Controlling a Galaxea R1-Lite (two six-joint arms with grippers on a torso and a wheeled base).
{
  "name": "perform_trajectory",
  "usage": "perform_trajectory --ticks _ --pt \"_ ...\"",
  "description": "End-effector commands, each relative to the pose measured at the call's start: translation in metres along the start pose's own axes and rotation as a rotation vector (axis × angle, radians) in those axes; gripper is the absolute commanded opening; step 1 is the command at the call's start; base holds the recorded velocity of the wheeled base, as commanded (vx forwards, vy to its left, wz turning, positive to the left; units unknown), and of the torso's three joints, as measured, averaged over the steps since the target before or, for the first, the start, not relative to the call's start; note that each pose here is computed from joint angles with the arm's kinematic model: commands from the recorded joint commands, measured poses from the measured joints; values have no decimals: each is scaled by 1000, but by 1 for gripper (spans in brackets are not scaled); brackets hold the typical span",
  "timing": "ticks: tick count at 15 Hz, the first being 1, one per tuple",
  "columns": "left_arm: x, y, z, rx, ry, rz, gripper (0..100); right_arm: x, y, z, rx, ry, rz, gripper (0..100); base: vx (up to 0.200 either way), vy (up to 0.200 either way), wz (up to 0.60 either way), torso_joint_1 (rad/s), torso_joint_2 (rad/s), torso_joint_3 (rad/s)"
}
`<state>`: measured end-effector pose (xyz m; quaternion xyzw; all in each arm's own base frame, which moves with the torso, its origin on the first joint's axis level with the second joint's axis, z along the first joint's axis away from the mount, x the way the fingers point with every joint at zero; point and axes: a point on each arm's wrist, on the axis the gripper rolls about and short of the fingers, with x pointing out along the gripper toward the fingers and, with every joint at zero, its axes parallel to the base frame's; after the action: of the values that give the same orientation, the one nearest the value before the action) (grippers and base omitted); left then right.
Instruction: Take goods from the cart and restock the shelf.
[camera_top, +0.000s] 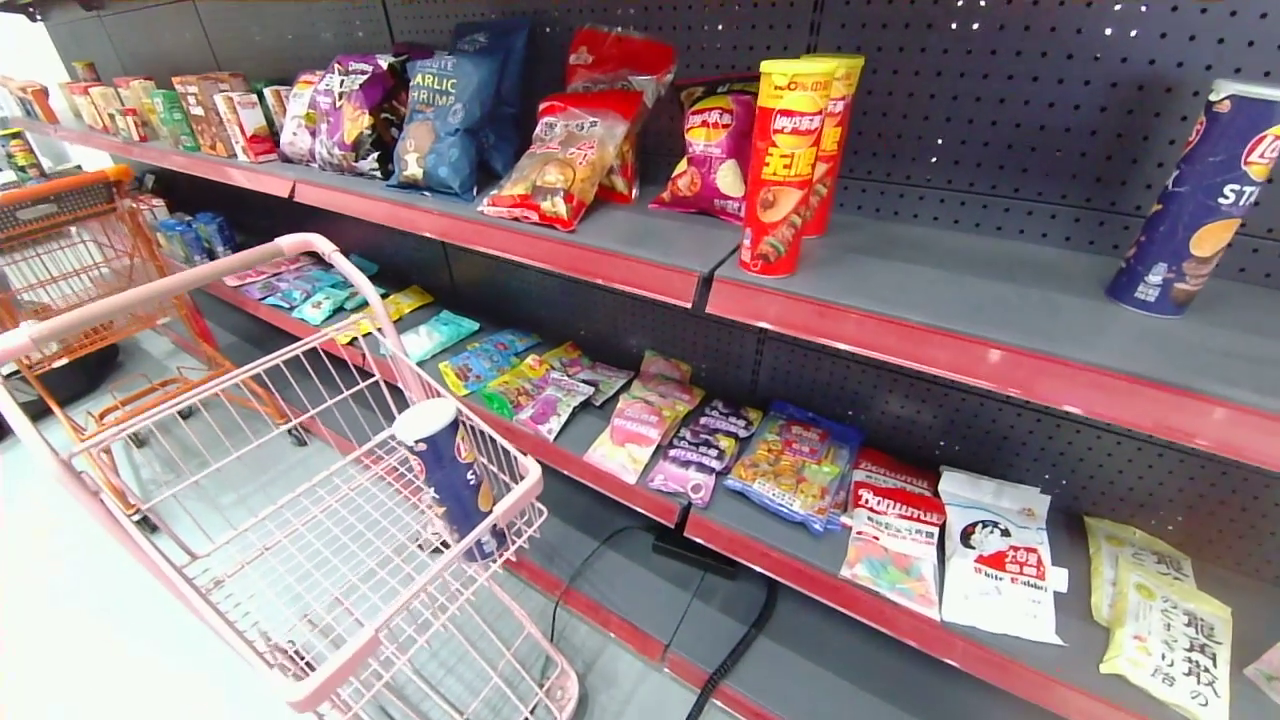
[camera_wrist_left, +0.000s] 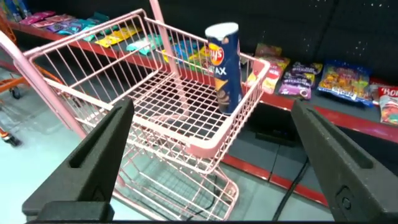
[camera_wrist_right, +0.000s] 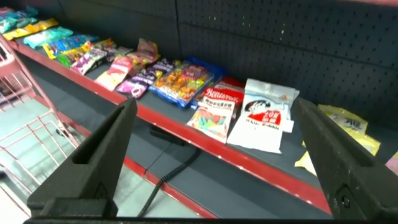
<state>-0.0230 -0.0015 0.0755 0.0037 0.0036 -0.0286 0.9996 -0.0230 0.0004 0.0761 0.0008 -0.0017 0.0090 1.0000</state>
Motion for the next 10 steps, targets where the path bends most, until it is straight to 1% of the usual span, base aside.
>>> perform_trajectory --ticks 1,4,5,6,7,8,9,10 --pt "0 0 0 0 2 0 100 0 0 0 0 0 0 100 0 0 0 -183 530 344" --pt "0 0 0 3 0 2 100 0 0 0 1 0 0 100 0 0 0 -149 486 330" --pt "-2 0 9 9 -24 7 100 0 0 0 0 0 0 100 0 0 0 -71 217 154" --pt "-2 1 45 -14 -56 27 100 0 0 0 0 0 0 100 0 0 0 -41 129 100" --pt "17 3 119 -172 -54 45 100 0 0 0 0 2 -1 100 0 0 0 -22 80 61" --pt "29 4 148 -242 -62 43 100 0 0 0 0 0 0 100 0 0 0 0 0 0" --pt "69 7 185 -261 -7 69 100 0 0 0 0 0 -3 100 0 0 0 0 0 0" --pt "93 9 187 -213 14 62 100 0 0 0 -2 0 -3 100 0 0 0 0 0 0"
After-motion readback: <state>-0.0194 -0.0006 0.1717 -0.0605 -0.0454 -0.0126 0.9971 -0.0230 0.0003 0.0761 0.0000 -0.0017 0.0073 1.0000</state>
